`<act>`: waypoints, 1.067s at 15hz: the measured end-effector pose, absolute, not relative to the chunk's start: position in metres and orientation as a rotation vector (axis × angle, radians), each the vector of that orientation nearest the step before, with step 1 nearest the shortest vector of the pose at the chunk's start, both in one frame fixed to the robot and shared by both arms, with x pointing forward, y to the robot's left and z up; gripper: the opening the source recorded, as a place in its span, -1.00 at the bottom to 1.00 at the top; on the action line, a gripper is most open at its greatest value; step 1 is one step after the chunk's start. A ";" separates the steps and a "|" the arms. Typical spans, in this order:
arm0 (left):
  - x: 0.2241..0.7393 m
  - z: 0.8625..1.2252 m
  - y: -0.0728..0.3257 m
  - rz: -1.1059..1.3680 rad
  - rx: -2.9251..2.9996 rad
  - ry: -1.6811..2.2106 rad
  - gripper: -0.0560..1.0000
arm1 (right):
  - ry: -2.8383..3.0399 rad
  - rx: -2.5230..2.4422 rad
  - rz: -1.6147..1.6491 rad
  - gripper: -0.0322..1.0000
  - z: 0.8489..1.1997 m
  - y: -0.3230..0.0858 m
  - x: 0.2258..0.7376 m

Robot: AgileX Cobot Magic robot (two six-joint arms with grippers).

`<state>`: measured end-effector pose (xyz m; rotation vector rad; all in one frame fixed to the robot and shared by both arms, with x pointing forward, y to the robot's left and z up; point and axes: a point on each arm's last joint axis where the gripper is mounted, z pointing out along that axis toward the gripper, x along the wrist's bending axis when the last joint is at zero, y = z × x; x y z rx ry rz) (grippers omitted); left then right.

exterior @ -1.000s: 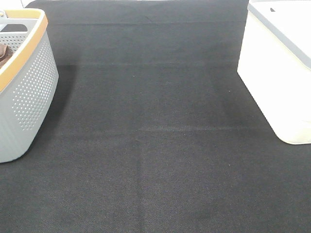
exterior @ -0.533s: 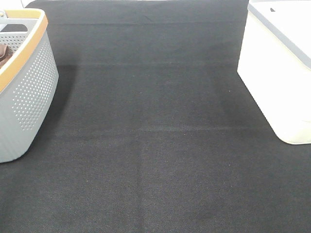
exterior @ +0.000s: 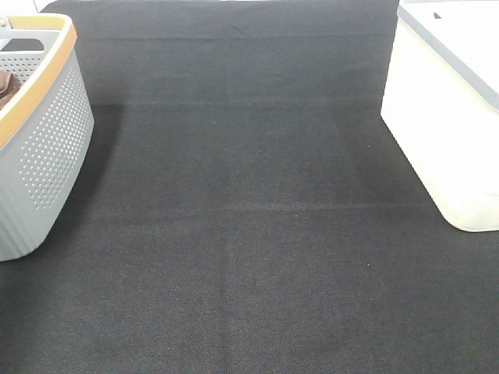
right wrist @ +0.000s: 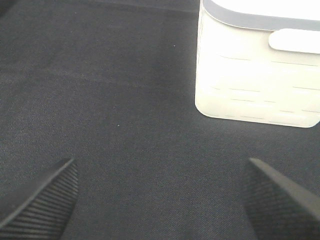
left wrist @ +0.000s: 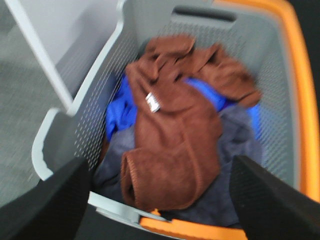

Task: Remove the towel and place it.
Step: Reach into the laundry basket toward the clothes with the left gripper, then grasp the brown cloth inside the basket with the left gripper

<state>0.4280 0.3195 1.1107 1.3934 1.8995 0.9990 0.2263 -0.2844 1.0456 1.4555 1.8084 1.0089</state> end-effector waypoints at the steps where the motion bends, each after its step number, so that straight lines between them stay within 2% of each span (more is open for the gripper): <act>1: 0.463 1.111 0.322 0.957 1.456 2.031 0.50 | 1.808 1.455 1.009 0.67 1.046 -0.284 0.226; 8: 0.572 1.096 0.336 0.816 1.684 2.378 0.50 | 1.808 1.455 1.009 0.67 1.046 -0.284 0.226; 12: 0.602 1.070 0.390 0.482 1.534 2.470 0.50 | 1.809 1.456 1.010 0.67 1.046 -0.284 0.226; 16: 0.613 1.056 0.413 0.436 1.428 2.438 0.50 | 1.809 1.456 1.010 0.67 1.046 -0.284 0.226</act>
